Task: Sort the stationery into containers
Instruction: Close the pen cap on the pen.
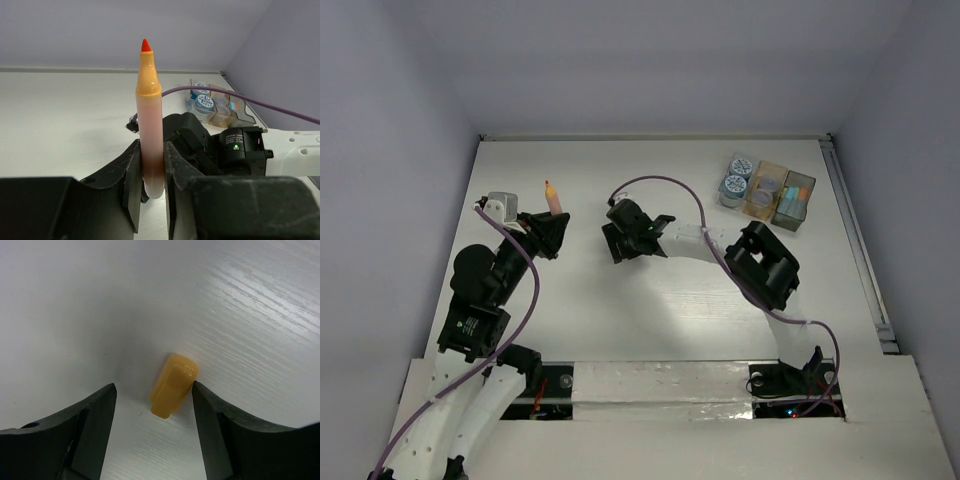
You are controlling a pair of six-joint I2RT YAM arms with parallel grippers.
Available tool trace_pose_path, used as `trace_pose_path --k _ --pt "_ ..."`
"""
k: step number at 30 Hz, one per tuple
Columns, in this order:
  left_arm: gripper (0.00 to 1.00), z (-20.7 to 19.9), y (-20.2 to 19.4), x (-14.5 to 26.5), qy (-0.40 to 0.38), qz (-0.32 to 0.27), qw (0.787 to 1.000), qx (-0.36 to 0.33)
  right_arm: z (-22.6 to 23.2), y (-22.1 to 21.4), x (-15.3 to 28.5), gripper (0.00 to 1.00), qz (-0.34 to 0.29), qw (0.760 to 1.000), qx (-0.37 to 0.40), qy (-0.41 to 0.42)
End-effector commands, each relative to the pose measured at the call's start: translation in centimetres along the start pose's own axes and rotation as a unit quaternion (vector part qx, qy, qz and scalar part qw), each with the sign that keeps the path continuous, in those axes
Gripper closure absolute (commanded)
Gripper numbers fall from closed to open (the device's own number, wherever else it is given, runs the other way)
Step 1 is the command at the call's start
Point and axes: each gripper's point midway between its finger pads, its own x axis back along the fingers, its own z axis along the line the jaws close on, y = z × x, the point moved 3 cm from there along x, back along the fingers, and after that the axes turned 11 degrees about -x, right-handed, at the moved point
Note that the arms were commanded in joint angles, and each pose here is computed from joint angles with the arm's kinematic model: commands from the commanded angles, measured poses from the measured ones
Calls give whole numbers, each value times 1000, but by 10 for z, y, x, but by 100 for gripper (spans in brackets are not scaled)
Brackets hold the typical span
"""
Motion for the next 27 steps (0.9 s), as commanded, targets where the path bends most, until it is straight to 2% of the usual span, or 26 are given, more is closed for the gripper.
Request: trace_pose_path --k 1,5,6,8,10,12,15,17,18,19,24,27 --pt "100 -5 6 -3 -15 -17 1000 -3 -11 -1 -8 34 10 999 20 -39" --pt "100 -5 5 -3 -15 -16 1000 -3 -16 -2 -14 36 14 998 32 -60" --pt "100 -5 5 -3 -15 -15 1000 -3 -19 -4 -14 41 19 997 36 -70" --pt "100 -5 5 -3 -16 -15 1000 -2 -21 -3 -17 42 18 996 39 -79" --pt "100 -5 5 -4 -16 -15 1000 -2 -22 -3 -18 50 16 996 39 -81" --pt "100 -5 4 -4 -17 -14 1000 0 -23 -3 -19 51 20 995 43 -88" --pt "100 -5 3 -4 -16 -11 1000 0 -24 -3 -22 72 21 994 43 -93" --pt "100 -5 2 -5 -18 -10 1000 2 -23 0 -21 80 15 995 42 -92" --pt "100 -6 1 -5 -20 -8 1000 4 -20 6 -18 91 6 996 39 -86" --pt "100 -7 0 -5 -23 -7 1000 9 -18 8 -17 94 3 996 38 -82" --pt "100 -17 -20 -6 -59 23 997 42 -5 39 12 99 -55 998 5 -36" --pt "100 -26 -39 -5 -87 48 993 70 3 64 57 99 -116 992 -33 20"
